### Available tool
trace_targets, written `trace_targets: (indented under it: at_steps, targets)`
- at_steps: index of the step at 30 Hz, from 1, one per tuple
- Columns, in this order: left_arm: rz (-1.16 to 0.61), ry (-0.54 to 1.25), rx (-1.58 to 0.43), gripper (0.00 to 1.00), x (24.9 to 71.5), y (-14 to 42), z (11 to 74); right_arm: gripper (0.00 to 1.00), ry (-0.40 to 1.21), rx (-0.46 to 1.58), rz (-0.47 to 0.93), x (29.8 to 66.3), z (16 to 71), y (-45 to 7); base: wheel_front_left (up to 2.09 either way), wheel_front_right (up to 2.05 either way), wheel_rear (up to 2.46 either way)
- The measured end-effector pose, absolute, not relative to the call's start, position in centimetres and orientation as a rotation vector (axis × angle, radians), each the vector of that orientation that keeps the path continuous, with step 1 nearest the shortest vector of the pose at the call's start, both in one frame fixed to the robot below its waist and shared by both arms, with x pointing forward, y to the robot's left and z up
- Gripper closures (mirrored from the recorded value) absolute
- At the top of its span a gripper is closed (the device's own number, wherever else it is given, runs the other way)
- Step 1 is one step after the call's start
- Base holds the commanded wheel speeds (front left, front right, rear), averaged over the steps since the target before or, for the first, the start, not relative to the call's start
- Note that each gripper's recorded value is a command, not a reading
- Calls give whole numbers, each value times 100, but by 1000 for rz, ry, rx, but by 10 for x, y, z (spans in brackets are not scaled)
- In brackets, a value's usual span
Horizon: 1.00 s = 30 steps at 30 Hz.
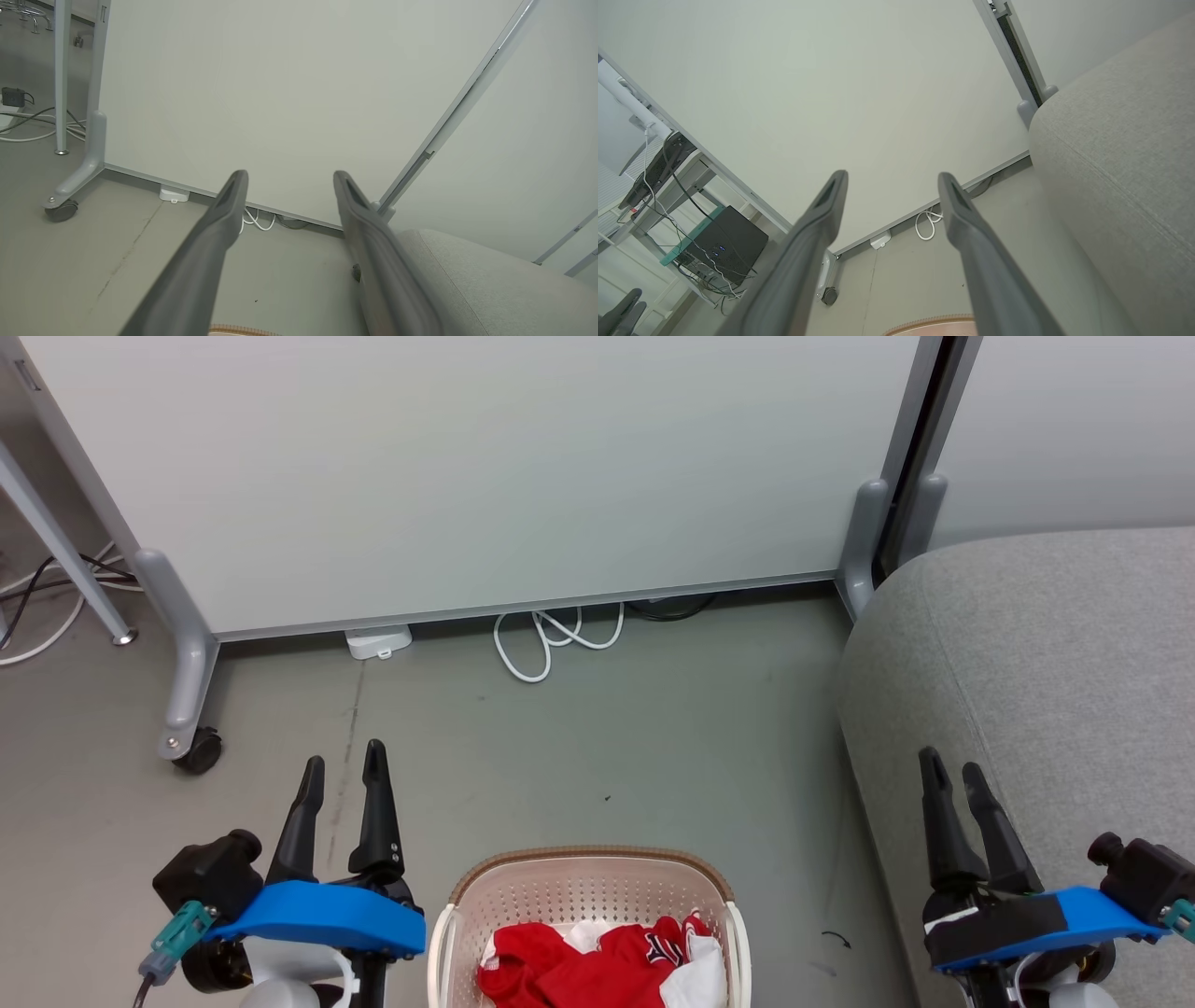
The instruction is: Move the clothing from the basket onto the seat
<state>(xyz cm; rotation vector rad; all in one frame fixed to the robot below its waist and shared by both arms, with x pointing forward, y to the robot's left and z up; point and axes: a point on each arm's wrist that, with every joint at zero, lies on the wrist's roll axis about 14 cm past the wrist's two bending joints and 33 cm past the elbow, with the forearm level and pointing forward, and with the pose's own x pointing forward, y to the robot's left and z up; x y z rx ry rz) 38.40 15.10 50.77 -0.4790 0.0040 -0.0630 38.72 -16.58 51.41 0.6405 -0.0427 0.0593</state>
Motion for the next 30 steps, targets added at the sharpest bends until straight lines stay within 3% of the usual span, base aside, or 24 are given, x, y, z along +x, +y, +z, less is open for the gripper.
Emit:
trace_targets:
  at_steps: [30]
  targets:
    - [-136,-82,-195,0,385,132,522,0,-87,403,126,388,520,-148,0,0,0]
